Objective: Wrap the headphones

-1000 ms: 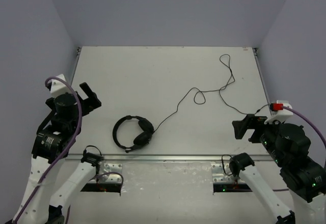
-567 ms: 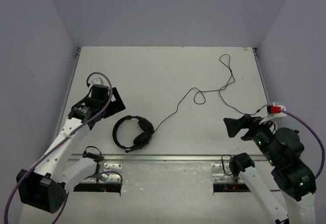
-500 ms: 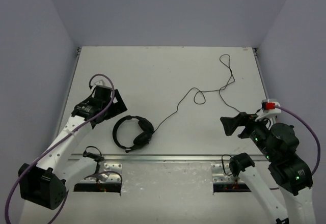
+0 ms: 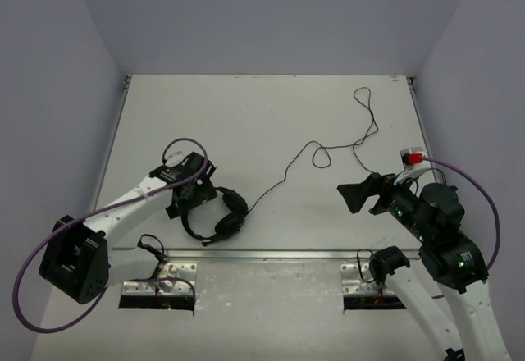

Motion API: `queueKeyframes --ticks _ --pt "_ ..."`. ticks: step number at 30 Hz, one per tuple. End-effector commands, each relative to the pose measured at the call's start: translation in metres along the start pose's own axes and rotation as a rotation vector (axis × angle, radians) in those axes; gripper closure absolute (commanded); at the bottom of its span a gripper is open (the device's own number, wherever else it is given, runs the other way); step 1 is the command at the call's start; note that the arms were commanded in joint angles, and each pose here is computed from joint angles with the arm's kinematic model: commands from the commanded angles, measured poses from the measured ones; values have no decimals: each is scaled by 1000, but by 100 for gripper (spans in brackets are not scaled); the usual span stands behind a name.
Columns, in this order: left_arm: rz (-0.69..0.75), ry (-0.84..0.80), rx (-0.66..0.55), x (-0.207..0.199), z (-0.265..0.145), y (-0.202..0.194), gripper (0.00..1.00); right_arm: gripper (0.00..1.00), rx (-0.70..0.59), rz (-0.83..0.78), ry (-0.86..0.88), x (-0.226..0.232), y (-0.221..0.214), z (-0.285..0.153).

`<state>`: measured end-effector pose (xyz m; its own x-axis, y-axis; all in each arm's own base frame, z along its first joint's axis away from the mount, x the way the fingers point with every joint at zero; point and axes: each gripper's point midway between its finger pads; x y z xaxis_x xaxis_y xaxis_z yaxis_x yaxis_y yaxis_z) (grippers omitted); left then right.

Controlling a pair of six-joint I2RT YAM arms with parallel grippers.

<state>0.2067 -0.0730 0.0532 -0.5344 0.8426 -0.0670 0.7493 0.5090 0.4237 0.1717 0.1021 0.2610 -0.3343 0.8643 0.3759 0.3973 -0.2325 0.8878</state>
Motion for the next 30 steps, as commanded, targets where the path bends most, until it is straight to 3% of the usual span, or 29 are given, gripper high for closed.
queueKeyframes --ticks 1,5,8,11,14,15,17,18,20,24,27,30 --pt "-36 36 -6 7 0 -1 0 1 -65 -13 51 10 17 6" --pt "-83 180 -49 28 -6 9 0 1 -65 -24 59 10 15 11" --pt "-69 190 -67 30 4 10 3 1 -66 -29 59 7 10 14" --pt "-41 228 3 37 35 -11 8 1 -70 -38 48 4 8 17" --pt "-47 210 38 32 62 -29 22 1 -72 -49 28 -1 7 19" --pt "-43 208 59 34 65 -36 41 1 -74 -49 20 -3 7 19" --pt "-37 205 32 30 66 -32 48 1 -72 -47 16 -4 5 20" --pt "-30 184 33 25 66 -31 62 1 -70 -45 15 -4 4 21" --pt "0 126 25 11 66 -25 70 1 -71 -40 18 -5 3 23" --pt "62 53 10 -11 64 -15 99 1 -24 -19 74 1 -13 36" --pt "86 17 -9 -21 56 -12 100 1 19 0 167 13 -24 49" --pt "119 -107 -78 -47 15 0 100 1 50 27 300 34 -32 59"
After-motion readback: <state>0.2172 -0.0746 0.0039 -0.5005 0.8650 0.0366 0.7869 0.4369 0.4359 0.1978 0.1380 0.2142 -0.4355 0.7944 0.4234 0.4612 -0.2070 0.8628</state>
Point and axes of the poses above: each gripper's point midway between its finger pads, its own z axis out along the fingers, its own x axis along the line the jaws close on, y = z × x, and after that the axes turned 1 degree about -z, right-handed
